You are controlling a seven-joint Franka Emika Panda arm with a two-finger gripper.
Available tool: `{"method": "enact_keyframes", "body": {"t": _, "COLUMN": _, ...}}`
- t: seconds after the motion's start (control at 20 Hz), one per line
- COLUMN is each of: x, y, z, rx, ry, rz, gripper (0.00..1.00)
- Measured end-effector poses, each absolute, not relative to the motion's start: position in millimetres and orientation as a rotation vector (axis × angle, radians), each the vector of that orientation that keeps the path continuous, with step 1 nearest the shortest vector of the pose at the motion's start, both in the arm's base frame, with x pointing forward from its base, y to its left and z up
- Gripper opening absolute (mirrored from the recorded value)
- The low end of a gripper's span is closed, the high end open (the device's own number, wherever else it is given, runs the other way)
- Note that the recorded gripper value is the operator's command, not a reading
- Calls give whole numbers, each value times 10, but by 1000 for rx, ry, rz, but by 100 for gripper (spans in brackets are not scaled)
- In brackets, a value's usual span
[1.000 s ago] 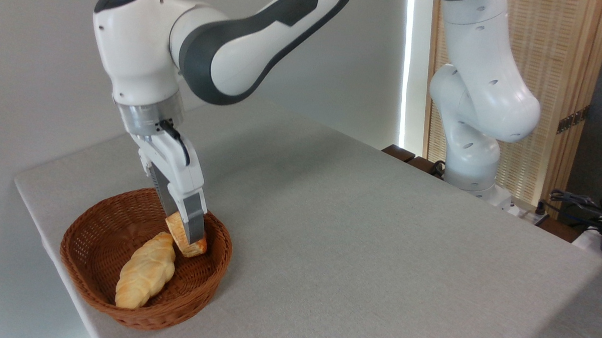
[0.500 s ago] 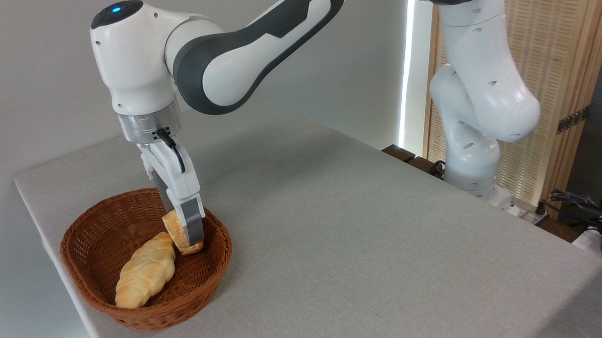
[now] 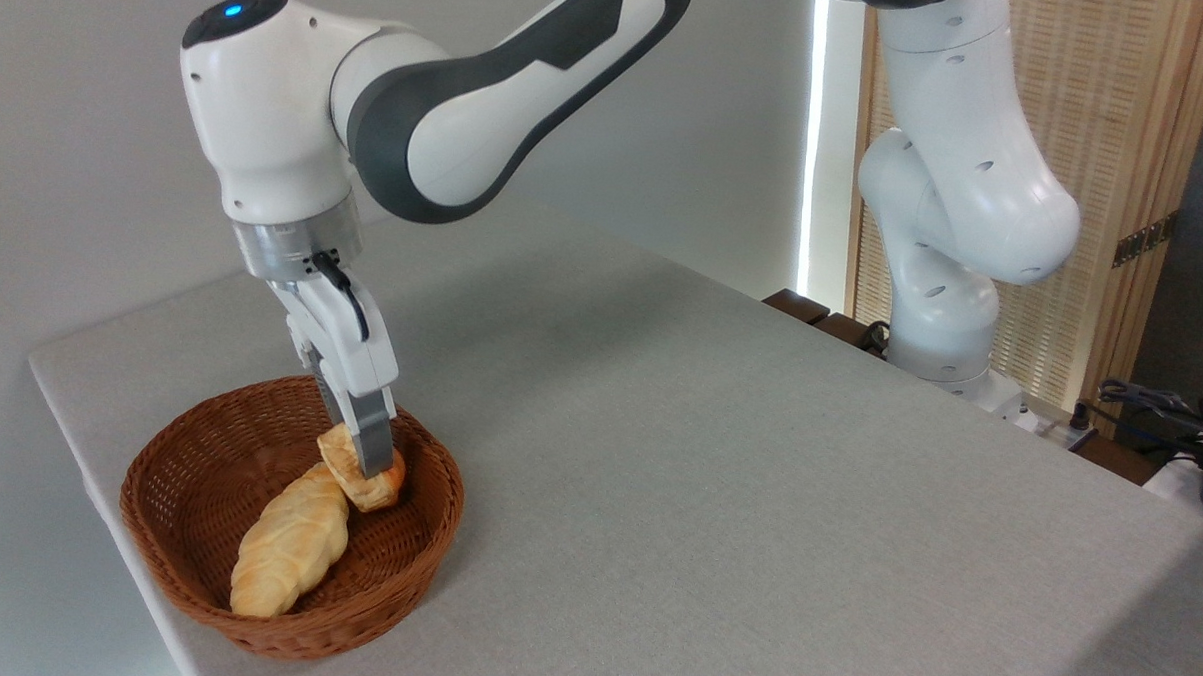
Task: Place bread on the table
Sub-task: 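Lift the small bread roll out of the basket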
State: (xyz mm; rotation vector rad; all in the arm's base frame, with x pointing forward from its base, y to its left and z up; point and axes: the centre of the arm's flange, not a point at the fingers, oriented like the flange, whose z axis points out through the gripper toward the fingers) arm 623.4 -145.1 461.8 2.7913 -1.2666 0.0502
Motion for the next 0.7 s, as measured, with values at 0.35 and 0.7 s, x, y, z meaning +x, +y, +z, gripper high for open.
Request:
{"method": "enact_keyframes", "body": {"t": 0.35, "x": 6016, "y": -1344, "z": 5336, "rx": 2803, "ry": -1266, "rz": 177, "gripper": 53}}
{"method": "enact_keyframes", "body": {"t": 0.7, "x": 5503, "y": -1298, "z": 5184, "rx": 2779, "ry": -1271, "rz": 42, "gripper": 56}}
